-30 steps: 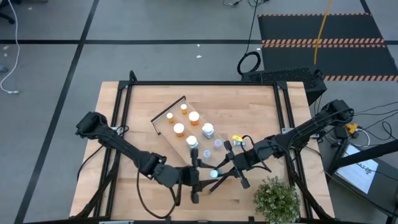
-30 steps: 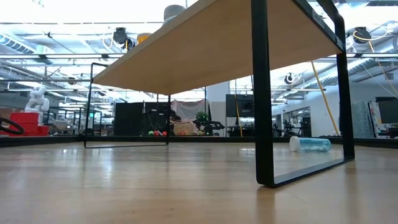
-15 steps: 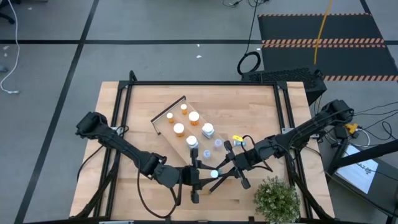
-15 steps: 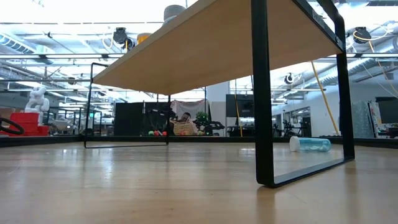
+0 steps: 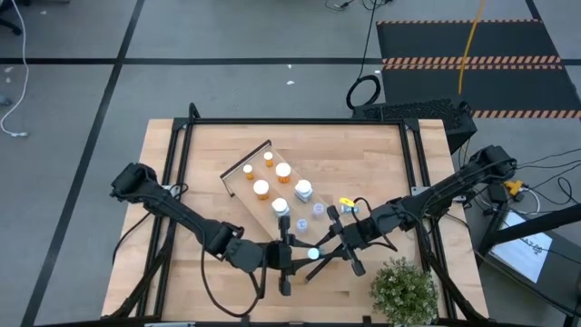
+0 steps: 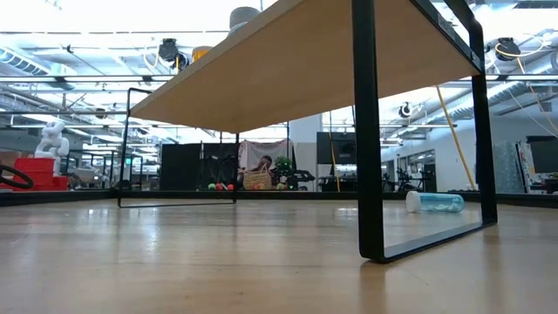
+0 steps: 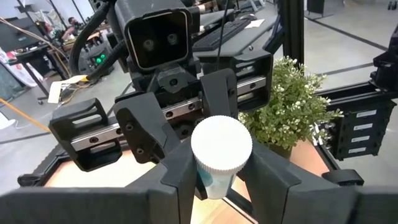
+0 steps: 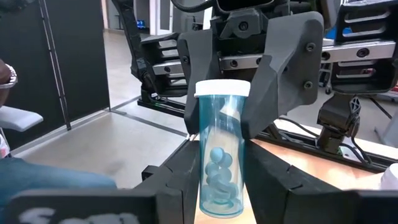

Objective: Pick and place medicine bottles onto shelf by color
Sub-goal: Put the blue pill bottle on the shelf aligned with the blue pill bottle

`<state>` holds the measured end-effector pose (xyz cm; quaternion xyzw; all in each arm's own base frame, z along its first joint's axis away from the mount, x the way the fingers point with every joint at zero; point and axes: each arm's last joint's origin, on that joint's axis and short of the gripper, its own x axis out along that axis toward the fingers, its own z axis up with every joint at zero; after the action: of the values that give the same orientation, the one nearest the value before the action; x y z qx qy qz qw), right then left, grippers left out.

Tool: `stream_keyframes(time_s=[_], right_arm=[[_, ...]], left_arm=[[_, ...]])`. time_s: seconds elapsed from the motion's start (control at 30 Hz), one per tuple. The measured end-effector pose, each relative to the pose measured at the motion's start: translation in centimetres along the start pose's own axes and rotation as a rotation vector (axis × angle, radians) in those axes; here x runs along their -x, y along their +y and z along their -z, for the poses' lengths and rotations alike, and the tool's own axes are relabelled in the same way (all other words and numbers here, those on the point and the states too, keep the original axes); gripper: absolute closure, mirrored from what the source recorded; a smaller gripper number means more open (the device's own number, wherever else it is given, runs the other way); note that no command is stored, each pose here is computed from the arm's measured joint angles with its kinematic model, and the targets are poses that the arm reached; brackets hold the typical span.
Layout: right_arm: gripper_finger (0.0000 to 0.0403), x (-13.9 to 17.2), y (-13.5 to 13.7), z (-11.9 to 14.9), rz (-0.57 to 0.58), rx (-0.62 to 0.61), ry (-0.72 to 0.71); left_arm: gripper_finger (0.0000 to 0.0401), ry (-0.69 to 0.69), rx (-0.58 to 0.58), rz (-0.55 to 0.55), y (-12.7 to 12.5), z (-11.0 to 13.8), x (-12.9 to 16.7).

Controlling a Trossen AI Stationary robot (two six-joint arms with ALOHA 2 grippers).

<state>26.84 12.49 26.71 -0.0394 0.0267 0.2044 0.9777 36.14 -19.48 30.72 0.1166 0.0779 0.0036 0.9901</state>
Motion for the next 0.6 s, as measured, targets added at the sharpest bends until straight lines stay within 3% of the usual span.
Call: stream_keyframes(time_s=[0.3,0.6], right_arm=[[0.0291,0.1,0.0,0.1,0.002,-0.022,0.016],[0.0204,2.5,-0.2,-0.7,0.003,-0.082,0.129]], left_arm=[[0.0283,0.012,0.007,0.001,0.1,0.1,0.0],[0.0283,0.038,0.056,0.015,-0.1,0.4,0.1]])
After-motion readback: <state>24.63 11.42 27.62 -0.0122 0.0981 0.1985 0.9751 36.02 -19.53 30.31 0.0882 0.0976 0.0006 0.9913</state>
